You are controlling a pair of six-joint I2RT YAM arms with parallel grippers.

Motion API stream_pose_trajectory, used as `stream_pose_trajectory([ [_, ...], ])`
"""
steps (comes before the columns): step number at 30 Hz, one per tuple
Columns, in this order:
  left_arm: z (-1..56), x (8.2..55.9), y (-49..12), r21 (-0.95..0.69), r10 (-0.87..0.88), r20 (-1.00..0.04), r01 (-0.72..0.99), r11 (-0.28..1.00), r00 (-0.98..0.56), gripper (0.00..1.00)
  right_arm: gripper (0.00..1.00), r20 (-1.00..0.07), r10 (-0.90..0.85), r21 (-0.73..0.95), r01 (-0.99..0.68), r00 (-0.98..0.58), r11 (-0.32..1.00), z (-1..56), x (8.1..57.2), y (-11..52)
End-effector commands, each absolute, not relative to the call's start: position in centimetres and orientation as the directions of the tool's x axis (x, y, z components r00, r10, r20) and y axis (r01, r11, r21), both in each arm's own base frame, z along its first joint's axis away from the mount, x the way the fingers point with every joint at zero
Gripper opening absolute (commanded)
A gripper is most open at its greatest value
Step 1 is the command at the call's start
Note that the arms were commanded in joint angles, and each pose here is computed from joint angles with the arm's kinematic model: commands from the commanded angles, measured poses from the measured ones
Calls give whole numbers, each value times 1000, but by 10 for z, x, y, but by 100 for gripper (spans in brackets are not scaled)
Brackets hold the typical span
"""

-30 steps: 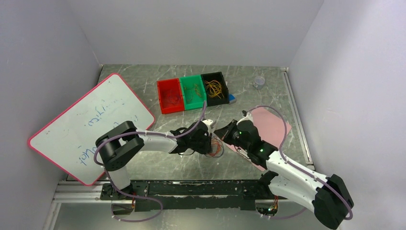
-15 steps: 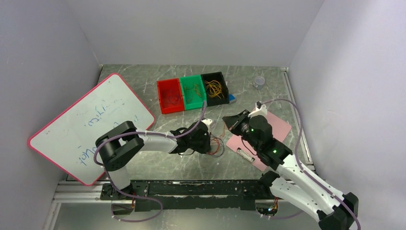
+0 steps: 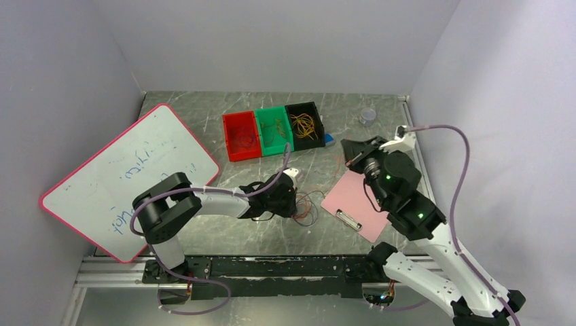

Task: Untangle the cables

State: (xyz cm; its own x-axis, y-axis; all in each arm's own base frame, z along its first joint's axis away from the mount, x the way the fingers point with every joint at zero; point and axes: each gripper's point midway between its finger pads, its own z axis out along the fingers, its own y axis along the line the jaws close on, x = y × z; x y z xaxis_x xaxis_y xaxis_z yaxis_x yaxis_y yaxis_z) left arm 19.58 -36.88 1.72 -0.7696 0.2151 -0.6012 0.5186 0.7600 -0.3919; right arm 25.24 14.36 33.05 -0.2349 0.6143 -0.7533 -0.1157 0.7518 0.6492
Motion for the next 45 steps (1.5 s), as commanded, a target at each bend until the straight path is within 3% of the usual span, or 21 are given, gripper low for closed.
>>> stream_pose_trajectory([
  [1,1,190,-348,-333,244,-575,496,802,-781,7,0,-822,560,568,-73,-106,820,364,249,110],
  [22,-9,186,-338,-317,248,-555,478,819,-794,7,0,-892,407,414,-5,197,910,474,227,42],
  [37,21,165,-306,-363,189,-569,450,816,-801,7,0,-970,244,241,-214,-12,947,422,268,127],
  [45,79,185,-293,-329,108,-675,429,842,-730,35,0,-970,218,240,-278,-106,930,386,299,173],
])
